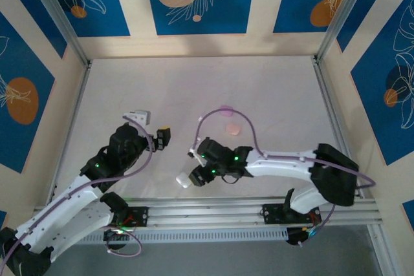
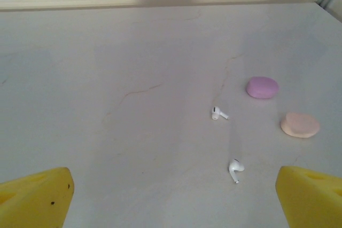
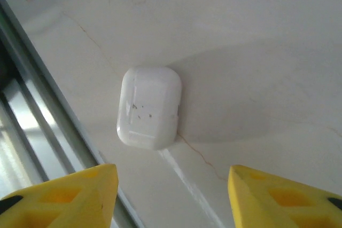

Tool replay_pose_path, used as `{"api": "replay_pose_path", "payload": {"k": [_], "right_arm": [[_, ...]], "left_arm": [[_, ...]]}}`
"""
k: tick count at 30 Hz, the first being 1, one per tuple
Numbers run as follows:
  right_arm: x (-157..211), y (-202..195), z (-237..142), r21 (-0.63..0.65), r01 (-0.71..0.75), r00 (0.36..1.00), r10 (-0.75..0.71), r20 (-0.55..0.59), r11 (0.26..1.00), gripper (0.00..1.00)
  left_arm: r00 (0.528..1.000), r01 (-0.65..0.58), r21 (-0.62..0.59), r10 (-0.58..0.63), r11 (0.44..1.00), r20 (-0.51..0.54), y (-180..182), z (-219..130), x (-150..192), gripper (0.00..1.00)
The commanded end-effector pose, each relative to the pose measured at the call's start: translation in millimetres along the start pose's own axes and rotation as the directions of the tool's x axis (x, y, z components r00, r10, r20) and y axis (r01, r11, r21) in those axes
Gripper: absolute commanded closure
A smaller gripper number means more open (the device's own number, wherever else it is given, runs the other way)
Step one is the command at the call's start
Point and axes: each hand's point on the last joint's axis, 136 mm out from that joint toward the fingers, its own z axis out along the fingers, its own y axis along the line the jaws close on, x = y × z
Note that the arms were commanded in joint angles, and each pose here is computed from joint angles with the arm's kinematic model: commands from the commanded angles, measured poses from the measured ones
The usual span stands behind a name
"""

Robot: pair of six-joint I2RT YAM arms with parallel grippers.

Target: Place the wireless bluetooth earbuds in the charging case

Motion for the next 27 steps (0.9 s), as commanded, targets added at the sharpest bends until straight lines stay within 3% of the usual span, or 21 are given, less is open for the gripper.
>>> {"api": "replay_pose_path", "payload": {"k": [1, 7, 12, 22, 27], "right_arm": [[-19, 6, 8, 0.021, 0.050, 0.999, -0.049, -0.012, 0.999, 0.42], [-21, 20, 30, 0.031, 0.032, 0.991, -0.027, -0.129, 0.999, 0.39], [-11, 22, 44, 0.093, 0.006, 0.971, 0.017, -0.238, 0.996, 0.39], [3, 18, 62, 0.173, 0.016, 0.937, 0.046, -0.347, 0.985, 0.39], [0, 6, 60, 0.265, -0.013, 0.935, 0.105, -0.339, 0.964, 0.48]], "left_arm": [[0.998, 0.045, -0.060, -0.043, 0.997, 0.039, 15, -13, -12, 0.04], [0.993, 0.086, -0.224, -0.065, 0.971, 0.101, 51, -35, -18, 0.04], [0.970, 0.175, -0.303, -0.111, 0.937, 0.218, 75, -64, -31, 0.05], [0.946, 0.239, -0.327, -0.143, 0.914, 0.292, 87, -84, -40, 0.06], [0.944, 0.243, -0.306, -0.151, 0.921, 0.294, 83, -82, -41, 0.06]]}}
